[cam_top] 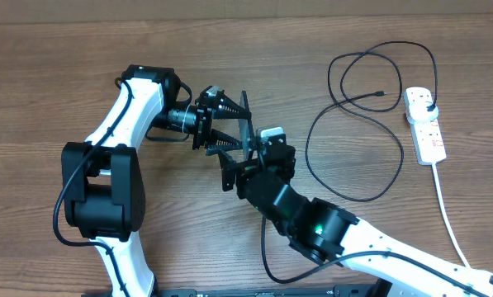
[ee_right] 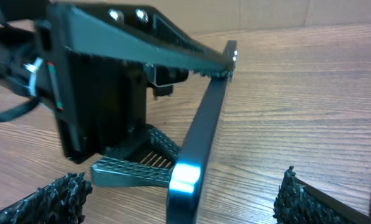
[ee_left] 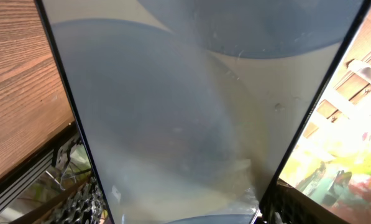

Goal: Plug charger to phone and switch on socket
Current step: 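Move the right gripper to the phone and grasp its lower end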

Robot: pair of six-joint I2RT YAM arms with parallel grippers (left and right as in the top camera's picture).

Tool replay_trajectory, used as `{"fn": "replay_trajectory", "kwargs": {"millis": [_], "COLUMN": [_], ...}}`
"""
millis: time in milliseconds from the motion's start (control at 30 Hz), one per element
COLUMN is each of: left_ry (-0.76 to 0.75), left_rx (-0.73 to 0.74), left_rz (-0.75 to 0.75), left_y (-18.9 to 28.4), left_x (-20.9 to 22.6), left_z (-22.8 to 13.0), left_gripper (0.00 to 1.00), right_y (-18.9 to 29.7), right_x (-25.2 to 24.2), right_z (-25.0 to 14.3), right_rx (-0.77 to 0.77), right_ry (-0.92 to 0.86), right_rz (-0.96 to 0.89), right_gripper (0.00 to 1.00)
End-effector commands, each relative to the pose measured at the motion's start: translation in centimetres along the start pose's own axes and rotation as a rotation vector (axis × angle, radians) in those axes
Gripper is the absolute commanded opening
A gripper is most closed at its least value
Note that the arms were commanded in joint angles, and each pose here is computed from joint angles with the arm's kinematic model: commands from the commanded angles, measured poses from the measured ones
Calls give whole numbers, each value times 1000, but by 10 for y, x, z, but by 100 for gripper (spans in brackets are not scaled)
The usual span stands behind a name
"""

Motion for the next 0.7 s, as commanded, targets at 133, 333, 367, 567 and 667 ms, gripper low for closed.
{"fn": "replay_trajectory", "kwargs": {"millis": [133,333,367,567,667], "left_ry": [-82,-88,-88,-88,-88], "left_rx": [10,10,10,10,10], "left_rz": [-34,-35,-35,-35,-34], "left_y": [-1,-1,-1,-1,-1], "left_x": [-10,-10,-10,-10,-10], "left_z": [-2,-2,-2,-2,-2], "left_gripper": [59,60,59,59,59], "right_y": [-11,-16,-17,-21,-29], "right_x": [-5,-15,-14,-8,-8], "right_z": [10,15,17,16,7], "right_rx": [-42,-49,-50,-45,-20], "right_ry": [-31,-52,-57,-66,-52], "right_rz": [-42,-62,-48,-2,-14], "right_gripper": [88,73,71,66,63]}}
Point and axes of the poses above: each gripper's point midway between its finger pads, its own y axis back along the fingers, its own x axis along the line the jaws close on, z = x × y, the point moved 6 cm from there along y, back along the fingers, and after that the axes turned 6 degrees about y, right-handed, at the moved point
